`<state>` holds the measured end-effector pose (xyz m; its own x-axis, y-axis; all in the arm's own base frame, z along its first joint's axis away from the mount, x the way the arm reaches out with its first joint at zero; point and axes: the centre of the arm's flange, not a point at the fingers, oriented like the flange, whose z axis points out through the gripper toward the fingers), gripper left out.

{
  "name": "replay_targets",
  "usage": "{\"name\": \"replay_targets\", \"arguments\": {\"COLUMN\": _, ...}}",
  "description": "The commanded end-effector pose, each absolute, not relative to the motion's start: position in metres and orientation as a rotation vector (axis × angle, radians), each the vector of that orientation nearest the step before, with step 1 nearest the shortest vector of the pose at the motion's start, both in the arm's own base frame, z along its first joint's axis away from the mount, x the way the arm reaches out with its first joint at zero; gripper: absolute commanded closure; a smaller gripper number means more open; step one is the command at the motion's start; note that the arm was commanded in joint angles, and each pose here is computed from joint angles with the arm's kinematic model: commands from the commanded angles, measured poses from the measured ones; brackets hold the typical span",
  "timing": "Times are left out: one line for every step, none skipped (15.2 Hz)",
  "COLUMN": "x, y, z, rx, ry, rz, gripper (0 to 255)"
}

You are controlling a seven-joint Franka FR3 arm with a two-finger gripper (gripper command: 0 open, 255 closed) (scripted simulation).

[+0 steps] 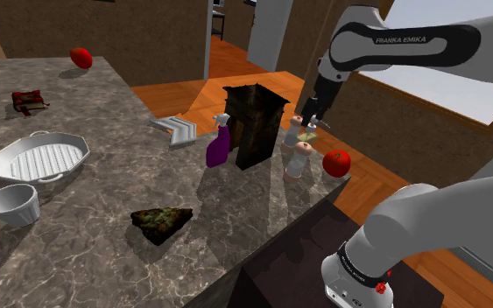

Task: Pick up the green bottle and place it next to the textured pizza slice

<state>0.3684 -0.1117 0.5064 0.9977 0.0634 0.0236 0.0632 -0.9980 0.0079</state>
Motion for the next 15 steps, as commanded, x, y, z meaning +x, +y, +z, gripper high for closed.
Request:
{"name": "replay_targets", "arguments": {"x": 0.378, "y": -0.132, "z": 0.498, "rx": 3.117, "ry": 0.095, "rz": 0.039, "gripper": 0}}
{"name": "replay_targets", "arguments": {"x": 0.382, "y": -0.142, "z": 0.494, "rx": 3.110, "ry": 0.092, "rz": 0.039, "gripper": 0}}
{"name": "replay_targets", "arguments": {"x": 0.387, "y": -0.153, "z": 0.490, "rx": 3.102, "ry": 0.090, "rz": 0.039, "gripper": 0}}
{"name": "replay_targets", "arguments": {"x": 0.392, "y": -0.164, "z": 0.487, "rx": 3.095, "ry": 0.087, "rz": 0.040, "gripper": 0}}
{"name": "replay_targets", "arguments": {"x": 0.396, "y": -0.174, "z": 0.483, "rx": 3.088, "ry": 0.084, "rz": 0.040, "gripper": 0}}
{"name": "replay_targets", "arguments": {"x": 0.401, "y": -0.185, "z": 0.479, "rx": 3.081, "ry": 0.082, "rz": 0.041, "gripper": 0}}
{"name": "replay_targets", "arguments": {"x": 0.405, "y": -0.196, "z": 0.476, "rx": 3.073, "ry": 0.079, "rz": 0.041, "gripper": 0}}
{"name": "replay_targets", "arguments": {"x": 0.410, "y": -0.206, "z": 0.472, "rx": 3.066, "ry": 0.076, "rz": 0.041, "gripper": 0}}
{"name": "replay_targets", "arguments": {"x": 0.415, "y": -0.217, "z": 0.469, "rx": 3.059, "ry": 0.074, "rz": 0.042, "gripper": 0}}
{"name": "replay_targets", "arguments": {"x": 0.419, "y": -0.228, "z": 0.466, "rx": 3.051, "ry": 0.071, "rz": 0.042, "gripper": 0}}
{"name": "replay_targets", "arguments": {"x": 0.424, "y": -0.239, "z": 0.463, "rx": 3.044, "ry": 0.069, "rz": 0.042, "gripper": 0}}
{"name": "replay_targets", "arguments": {"x": 0.428, "y": -0.250, "z": 0.460, "rx": 3.037, "ry": 0.066, "rz": 0.043, "gripper": 0}}
{"name": "replay_targets", "arguments": {"x": 0.433, "y": -0.261, "z": 0.457, "rx": 3.030, "ry": 0.064, "rz": 0.043, "gripper": 0}}
{"name": "replay_targets", "arguments": {"x": 0.437, "y": -0.272, "z": 0.454, "rx": 3.022, "ry": 0.061, "rz": 0.043, "gripper": 0}}
{"name": "replay_targets", "arguments": {"x": 0.439, "y": -0.277, "z": 0.452, "rx": 3.019, "ry": 0.060, "rz": 0.043, "gripper": 0}}
